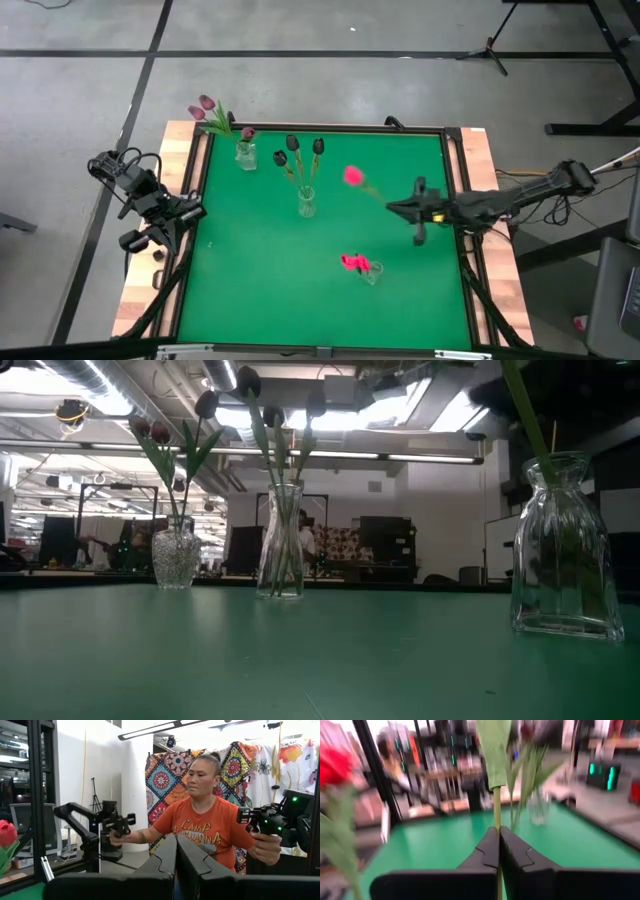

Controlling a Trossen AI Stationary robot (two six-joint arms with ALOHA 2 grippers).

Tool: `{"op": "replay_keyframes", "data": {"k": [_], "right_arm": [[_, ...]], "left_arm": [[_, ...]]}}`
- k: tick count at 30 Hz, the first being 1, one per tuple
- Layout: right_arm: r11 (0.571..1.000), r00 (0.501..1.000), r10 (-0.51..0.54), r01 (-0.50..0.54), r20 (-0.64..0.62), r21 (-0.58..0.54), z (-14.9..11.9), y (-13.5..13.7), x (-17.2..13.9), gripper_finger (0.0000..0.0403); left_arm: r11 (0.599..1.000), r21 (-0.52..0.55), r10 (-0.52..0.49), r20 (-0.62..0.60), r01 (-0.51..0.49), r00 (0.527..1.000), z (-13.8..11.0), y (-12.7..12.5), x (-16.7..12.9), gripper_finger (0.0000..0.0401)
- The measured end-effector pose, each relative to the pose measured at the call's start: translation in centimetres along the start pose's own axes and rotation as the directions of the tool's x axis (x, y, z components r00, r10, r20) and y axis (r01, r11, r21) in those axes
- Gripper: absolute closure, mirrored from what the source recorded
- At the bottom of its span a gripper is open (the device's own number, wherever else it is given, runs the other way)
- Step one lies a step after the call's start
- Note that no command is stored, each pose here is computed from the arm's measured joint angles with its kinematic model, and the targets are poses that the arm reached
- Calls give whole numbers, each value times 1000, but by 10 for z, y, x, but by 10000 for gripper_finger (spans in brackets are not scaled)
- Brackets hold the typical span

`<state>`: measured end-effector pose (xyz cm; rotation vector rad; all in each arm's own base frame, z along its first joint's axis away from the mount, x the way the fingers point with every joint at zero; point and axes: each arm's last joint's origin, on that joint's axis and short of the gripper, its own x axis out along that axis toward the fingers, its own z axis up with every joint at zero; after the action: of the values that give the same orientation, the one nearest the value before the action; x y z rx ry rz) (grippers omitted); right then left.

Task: Sort flowers into vase by color
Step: Put the pink tulip into the bottom transparent vase

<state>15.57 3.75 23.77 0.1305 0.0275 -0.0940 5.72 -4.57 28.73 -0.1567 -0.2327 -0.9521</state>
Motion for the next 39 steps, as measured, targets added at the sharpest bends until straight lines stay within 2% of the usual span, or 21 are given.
{"op": "replay_keyframes", "data": {"k": [5, 13, 18, 23, 33, 39], "right_arm": [[998, 973, 43, -52, 225, 35, -11, 4, -29, 402], [984, 910, 169, -176, 378, -16, -8, 25, -41, 403], [978, 901, 207, -201, 380, -55, -19, 42, -30, 403], [980, 888, 199, -184, 414, -76, -32, 58, -12, 403], [972, 901, 207, -146, 381, -182, -37, 111, 44, 403], [976, 912, 182, -122, 366, -180, -40, 117, 48, 403]], "left_arm": [[1000, 2, 0, 0, 0, 1000, 0, 0, 0, 401], [1000, 6, 0, 0, 0, 1000, 0, 0, 0, 401], [999, 46, 0, 1, 0, 1000, 0, 0, 0, 401], [997, 81, 1, 0, -1, 1000, 0, 0, 0, 401], [997, 82, 1, 0, -1, 1000, 0, 0, 0, 401], [997, 72, 0, 0, 0, 1000, 0, 0, 0, 401]]}}
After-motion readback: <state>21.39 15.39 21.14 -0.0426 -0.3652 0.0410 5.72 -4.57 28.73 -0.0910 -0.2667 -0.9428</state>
